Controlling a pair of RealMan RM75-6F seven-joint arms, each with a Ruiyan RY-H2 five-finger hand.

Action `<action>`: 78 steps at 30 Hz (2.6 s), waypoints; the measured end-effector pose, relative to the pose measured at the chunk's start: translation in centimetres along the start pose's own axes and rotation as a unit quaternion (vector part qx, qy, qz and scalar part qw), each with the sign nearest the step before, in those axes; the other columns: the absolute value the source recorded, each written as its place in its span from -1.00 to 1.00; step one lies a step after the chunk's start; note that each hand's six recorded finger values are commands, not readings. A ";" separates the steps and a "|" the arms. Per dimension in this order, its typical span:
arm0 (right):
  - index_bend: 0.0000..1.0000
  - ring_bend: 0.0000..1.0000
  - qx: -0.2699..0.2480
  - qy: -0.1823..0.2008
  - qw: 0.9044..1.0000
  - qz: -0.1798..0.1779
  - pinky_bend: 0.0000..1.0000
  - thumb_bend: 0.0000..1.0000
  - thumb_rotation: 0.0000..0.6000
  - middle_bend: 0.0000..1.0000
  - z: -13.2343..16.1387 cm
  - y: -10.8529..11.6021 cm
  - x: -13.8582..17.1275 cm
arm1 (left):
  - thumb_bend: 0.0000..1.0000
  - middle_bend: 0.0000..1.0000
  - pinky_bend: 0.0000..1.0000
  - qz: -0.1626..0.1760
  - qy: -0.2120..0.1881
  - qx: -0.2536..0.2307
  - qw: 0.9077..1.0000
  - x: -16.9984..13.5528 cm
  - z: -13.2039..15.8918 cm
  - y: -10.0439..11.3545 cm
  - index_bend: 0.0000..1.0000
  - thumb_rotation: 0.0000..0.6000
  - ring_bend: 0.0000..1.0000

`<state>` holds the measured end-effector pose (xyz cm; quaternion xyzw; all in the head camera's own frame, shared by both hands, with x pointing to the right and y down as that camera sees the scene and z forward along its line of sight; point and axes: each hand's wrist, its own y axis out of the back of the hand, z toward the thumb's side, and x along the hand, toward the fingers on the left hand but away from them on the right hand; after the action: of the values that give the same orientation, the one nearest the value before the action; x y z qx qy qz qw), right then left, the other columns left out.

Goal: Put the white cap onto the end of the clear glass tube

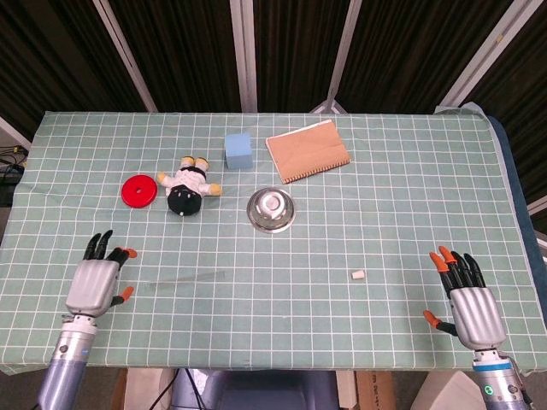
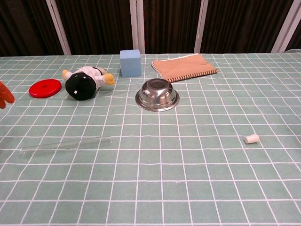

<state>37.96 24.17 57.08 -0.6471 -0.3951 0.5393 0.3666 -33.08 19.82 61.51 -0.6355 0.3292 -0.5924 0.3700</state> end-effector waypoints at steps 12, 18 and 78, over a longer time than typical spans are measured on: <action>-1.00 -1.00 -0.005 0.004 1.000 0.003 -1.00 -0.63 1.00 -1.00 0.1 0.0 0.0 | -0.37 -0.24 -1.00 -0.051 0.017 0.006 0.999 2.2 5.9 -3.2 -0.21 1.00 -0.91; -1.00 -1.00 -0.007 0.007 1.000 0.004 -1.00 -0.63 1.00 -1.00 0.3 0.0 0.0 | -0.31 -0.21 -1.00 -0.066 0.028 0.015 0.997 2.7 7.2 -4.4 -0.18 1.00 -0.90; -1.00 -1.00 -0.010 -0.005 1.000 0.011 -1.00 -0.63 1.00 -1.00 0.0 -0.2 0.0 | 0.48 0.11 -1.00 0.045 -0.106 -0.036 0.993 3.3 6.9 -1.4 0.07 1.00 -0.80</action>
<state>37.95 24.25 57.27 -0.6525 -0.3949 0.5424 0.3522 -26.00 18.27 64.23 -0.6918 0.3377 -0.4925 0.4059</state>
